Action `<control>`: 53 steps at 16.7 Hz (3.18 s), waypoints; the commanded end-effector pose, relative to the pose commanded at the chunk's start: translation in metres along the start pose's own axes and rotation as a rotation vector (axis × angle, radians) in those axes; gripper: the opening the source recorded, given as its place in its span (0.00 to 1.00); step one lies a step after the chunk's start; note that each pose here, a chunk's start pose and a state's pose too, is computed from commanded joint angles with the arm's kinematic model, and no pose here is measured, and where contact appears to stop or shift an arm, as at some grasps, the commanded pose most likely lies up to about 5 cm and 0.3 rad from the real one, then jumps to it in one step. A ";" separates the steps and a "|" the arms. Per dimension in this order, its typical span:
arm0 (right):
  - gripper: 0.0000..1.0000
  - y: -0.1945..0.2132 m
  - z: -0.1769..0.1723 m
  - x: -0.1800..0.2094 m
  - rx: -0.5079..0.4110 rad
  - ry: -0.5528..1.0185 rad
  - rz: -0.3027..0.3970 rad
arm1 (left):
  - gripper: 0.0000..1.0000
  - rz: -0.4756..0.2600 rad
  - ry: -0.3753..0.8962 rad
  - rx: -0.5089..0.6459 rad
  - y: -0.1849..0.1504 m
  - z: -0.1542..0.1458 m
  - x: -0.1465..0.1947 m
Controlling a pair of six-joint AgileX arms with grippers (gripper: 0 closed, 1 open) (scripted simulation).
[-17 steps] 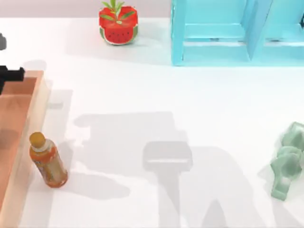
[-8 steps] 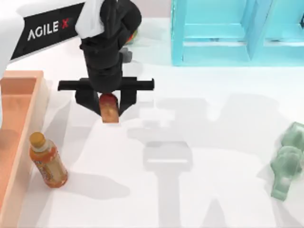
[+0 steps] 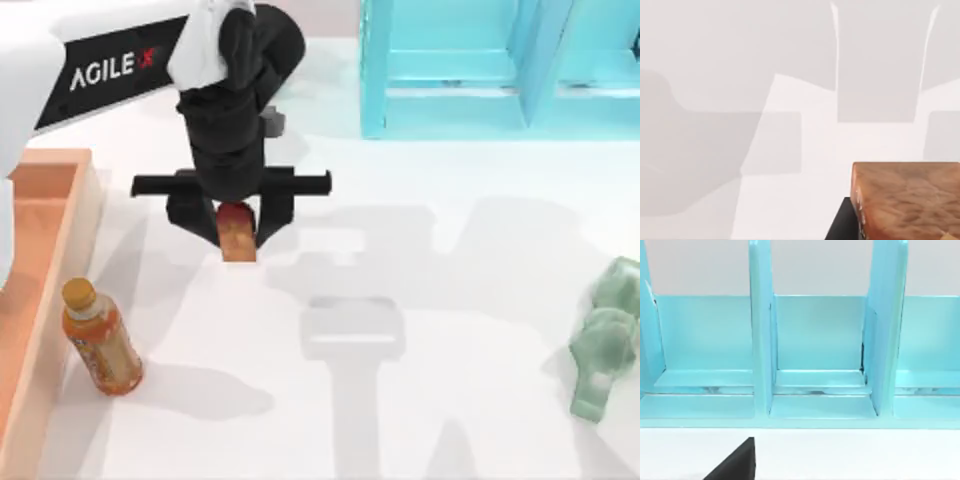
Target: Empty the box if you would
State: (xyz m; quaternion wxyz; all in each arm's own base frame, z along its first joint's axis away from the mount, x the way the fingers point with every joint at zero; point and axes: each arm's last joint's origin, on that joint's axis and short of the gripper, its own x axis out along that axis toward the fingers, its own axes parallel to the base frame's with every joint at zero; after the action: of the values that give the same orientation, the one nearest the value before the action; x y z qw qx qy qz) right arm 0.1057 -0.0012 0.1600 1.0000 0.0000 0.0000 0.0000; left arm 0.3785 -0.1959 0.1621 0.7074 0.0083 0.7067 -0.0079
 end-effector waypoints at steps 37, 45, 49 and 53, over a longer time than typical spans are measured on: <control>1.00 0.000 0.000 0.000 0.000 0.000 0.000 | 1.00 0.001 -0.001 0.000 -0.002 0.002 -0.002; 1.00 0.000 0.000 0.000 0.000 0.000 0.000 | 1.00 0.001 -0.001 0.001 -0.001 0.000 -0.045; 1.00 0.000 0.000 0.000 0.000 0.000 0.000 | 1.00 0.014 0.018 0.000 0.015 0.004 -0.043; 1.00 0.000 0.000 0.000 0.000 0.000 0.000 | 1.00 0.017 0.030 -0.008 0.095 0.014 -0.058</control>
State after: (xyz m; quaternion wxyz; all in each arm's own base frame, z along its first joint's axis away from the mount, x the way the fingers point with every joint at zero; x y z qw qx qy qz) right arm 0.1057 -0.0012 0.1600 1.0000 0.0000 0.0000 0.0000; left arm 0.3942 -0.1011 0.2197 0.6969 0.0118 0.7170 0.0012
